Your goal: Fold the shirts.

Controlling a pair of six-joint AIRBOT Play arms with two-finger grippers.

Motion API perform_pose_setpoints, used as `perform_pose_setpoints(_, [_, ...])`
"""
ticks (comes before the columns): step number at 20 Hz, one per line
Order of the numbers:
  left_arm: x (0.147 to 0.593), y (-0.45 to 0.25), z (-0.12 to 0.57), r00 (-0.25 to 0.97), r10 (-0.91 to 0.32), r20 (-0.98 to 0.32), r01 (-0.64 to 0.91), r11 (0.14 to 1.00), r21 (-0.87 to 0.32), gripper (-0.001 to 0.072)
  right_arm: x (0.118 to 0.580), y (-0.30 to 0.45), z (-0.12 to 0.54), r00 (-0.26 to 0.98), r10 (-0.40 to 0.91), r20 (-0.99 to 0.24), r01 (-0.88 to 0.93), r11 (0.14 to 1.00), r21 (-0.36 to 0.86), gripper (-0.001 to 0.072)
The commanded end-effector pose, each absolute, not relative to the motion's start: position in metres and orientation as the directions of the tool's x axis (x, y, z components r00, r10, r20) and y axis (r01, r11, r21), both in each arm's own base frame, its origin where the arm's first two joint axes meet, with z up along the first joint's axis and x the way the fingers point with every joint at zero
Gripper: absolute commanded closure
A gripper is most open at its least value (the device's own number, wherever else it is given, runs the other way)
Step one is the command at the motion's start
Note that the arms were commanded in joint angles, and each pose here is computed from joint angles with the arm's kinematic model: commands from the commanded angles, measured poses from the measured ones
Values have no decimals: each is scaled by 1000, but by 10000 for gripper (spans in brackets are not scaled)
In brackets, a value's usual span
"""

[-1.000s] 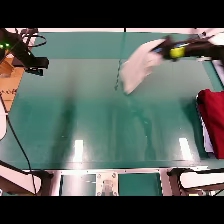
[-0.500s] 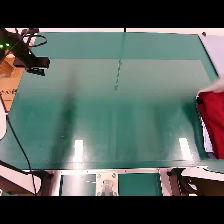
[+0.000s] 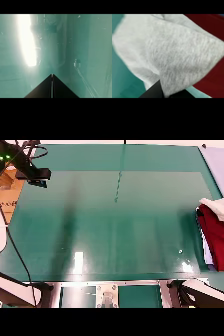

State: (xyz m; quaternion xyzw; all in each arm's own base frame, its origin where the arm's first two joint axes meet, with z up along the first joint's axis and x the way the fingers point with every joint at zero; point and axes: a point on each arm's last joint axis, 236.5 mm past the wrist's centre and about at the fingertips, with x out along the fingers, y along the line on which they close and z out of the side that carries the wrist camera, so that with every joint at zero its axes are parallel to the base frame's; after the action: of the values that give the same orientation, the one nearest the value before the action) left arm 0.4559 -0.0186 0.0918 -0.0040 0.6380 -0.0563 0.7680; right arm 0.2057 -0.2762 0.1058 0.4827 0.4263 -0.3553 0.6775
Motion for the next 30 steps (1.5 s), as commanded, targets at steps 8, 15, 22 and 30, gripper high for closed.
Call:
perform_pose_setpoints(8, [456, -23, 92, 178, -114, -977, 111, 989, -95, 685, 126, -244, 33, 55, 50, -997, 972, 227, 65, -8])
perform_pose_setpoints(15, [450, -29, 107, 200, -137, -970, 150, 983, -107, 685, 291, -182, 155, 504, 85, -860, 708, 529, 467, 701])
perform_pose_setpoints(22, [350, -102, 83, 203, -297, -933, 176, 948, -264, 686, 325, 50, 97, 425, 313, -849, 89, 919, 384, 702])
perform_pose_setpoints(30, [287, -125, 19, 90, -298, -950, 169, 945, -280, 685, 279, 136, 20, 277, 388, -879, -100, 921, 376, 701])
